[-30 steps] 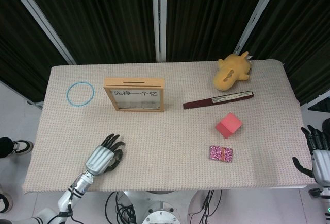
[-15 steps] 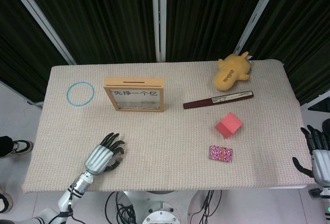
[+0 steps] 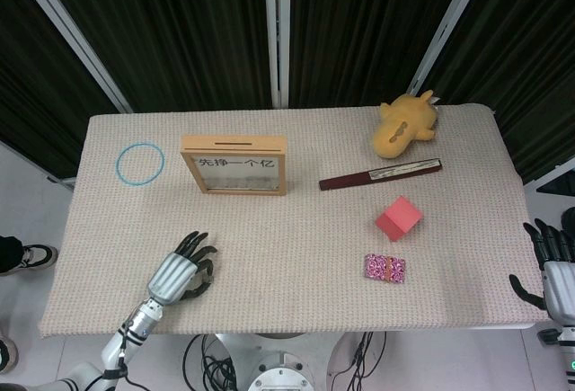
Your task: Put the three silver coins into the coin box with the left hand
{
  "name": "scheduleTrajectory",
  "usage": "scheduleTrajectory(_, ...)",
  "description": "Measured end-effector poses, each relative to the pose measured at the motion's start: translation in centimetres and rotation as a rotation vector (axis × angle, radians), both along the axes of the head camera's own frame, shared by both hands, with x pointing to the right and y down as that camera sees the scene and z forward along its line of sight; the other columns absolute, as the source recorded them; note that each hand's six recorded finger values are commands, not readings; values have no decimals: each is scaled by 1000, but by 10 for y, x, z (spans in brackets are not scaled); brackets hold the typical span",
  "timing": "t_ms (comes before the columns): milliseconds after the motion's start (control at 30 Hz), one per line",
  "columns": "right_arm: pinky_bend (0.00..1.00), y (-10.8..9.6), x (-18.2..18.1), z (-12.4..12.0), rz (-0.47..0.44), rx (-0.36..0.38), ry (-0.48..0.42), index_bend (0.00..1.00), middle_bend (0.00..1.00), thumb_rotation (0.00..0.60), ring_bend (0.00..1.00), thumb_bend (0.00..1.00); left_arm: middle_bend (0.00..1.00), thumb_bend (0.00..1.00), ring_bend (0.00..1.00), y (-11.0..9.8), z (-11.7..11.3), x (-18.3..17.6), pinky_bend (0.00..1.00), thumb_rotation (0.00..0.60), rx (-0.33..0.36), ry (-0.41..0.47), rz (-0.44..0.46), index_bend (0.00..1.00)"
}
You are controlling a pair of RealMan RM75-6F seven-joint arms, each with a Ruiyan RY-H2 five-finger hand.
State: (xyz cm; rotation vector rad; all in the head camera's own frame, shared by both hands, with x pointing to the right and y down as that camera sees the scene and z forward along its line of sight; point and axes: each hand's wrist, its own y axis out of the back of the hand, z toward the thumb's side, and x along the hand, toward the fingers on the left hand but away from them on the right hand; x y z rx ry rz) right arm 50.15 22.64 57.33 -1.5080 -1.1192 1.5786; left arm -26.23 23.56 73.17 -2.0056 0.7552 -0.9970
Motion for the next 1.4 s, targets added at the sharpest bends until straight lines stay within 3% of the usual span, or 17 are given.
scheduleTrajectory(933, 0, 1, 2, 0, 2, -7, 0, 0, 0, 600, 0, 237, 263, 450, 27, -6, -7, 2, 77, 600, 8, 18, -23, 601)
scheduleTrajectory(1167, 0, -3, 1, -4, 1, 14, -2, 0, 0, 600, 0, 237, 267, 449, 35, -28, -38, 3, 82, 600, 86, 74, -53, 609)
scheduleTrajectory(1400, 0, -5, -3, -7, -6, 27, -10, 0, 0, 600, 0, 237, 271, 448, 50, -78, -101, -2, 90, 600, 188, 117, -93, 623)
